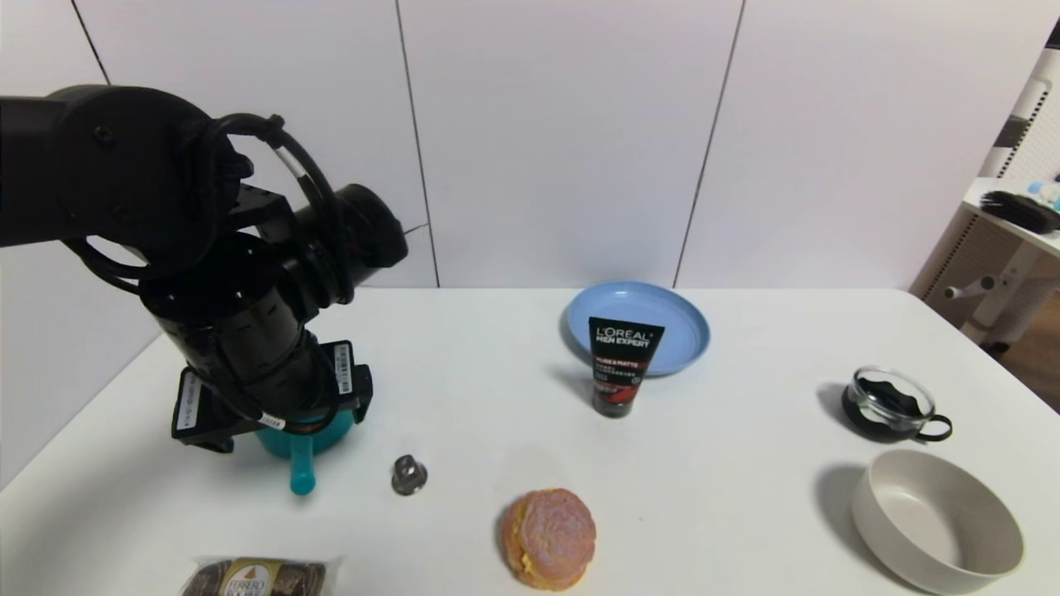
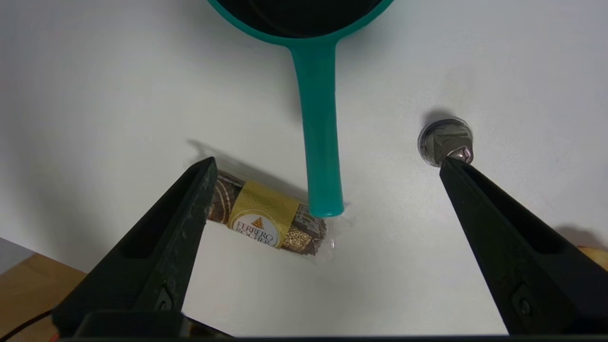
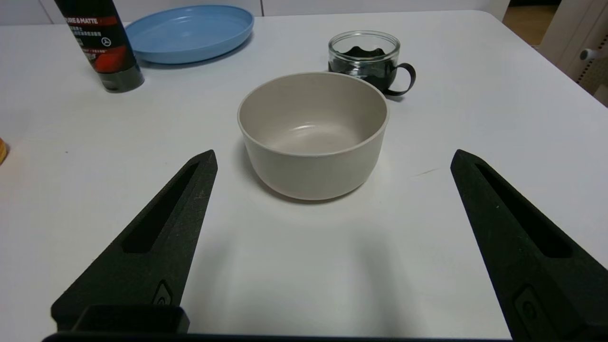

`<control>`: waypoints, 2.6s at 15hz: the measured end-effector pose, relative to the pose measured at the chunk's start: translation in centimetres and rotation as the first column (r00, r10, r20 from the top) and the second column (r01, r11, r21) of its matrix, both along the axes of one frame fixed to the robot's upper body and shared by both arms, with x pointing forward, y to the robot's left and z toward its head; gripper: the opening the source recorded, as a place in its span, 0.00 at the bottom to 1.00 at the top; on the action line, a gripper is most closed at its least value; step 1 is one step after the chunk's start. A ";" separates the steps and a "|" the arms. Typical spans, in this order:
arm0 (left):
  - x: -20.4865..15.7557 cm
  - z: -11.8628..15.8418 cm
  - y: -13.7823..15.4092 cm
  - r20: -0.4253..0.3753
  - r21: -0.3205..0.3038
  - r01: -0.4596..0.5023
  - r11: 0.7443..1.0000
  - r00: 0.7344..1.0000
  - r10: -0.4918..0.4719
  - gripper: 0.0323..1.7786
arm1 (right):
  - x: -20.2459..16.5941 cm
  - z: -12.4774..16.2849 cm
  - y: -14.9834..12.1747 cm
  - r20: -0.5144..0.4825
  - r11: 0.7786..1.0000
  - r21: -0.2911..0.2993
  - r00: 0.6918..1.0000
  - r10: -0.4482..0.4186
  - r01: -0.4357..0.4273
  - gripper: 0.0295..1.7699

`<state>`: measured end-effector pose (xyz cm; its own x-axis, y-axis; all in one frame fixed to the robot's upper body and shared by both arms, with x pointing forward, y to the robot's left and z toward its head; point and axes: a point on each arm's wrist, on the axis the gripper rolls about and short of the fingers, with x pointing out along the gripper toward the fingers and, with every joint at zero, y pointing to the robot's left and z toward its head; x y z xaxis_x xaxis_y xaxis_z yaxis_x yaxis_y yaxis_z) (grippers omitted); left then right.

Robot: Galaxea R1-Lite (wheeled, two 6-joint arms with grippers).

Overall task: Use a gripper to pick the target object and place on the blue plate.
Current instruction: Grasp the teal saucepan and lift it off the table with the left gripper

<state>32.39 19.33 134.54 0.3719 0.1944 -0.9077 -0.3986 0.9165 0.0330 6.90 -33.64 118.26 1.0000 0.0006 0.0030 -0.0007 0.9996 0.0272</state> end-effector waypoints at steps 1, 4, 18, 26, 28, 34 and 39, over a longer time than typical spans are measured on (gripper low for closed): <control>0.2 -0.1 0.4 -0.014 -0.012 -0.007 1.000 1.000 0.007 0.95 | 0.0 0.0 0.0 0.000 1.000 0.000 1.000 0.000 0.000 0.96; 1.2 -0.4 1.8 -0.062 -0.048 -0.025 0.999 0.998 0.022 0.95 | 0.0 0.0 0.0 0.000 1.000 0.000 1.000 0.000 0.000 0.96; 5.1 -3.5 4.5 -0.137 -0.173 0.036 0.984 0.989 -0.060 0.95 | 0.0 0.0 0.0 0.000 1.000 0.000 1.000 0.000 0.000 0.96; 6.6 -4.8 4.0 -0.116 -0.185 0.017 0.983 0.992 -0.039 0.95 | 0.0 0.0 0.0 0.000 1.000 0.000 1.000 0.000 0.000 0.96; 6.6 -4.8 4.0 -0.117 -0.189 0.001 0.982 0.993 -0.024 0.95 | 0.0 0.0 0.0 0.000 1.000 0.000 1.000 0.000 0.000 0.96; 6.5 -4.8 4.0 -0.121 -0.193 -0.017 0.981 0.993 -0.006 0.76 | 0.0 0.0 0.0 0.000 1.000 0.000 1.000 0.000 0.000 0.96; 6.5 -4.8 4.0 -0.124 -0.193 -0.020 0.981 0.992 -0.005 0.42 | 0.0 0.0 0.0 0.000 1.000 0.000 1.000 0.000 0.000 0.96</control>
<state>38.88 23.37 129.71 0.2540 0.0131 -0.9671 -0.4094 0.9074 -0.0953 6.90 -33.64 118.26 1.0000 0.0011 0.0030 -0.0011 0.9996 0.0274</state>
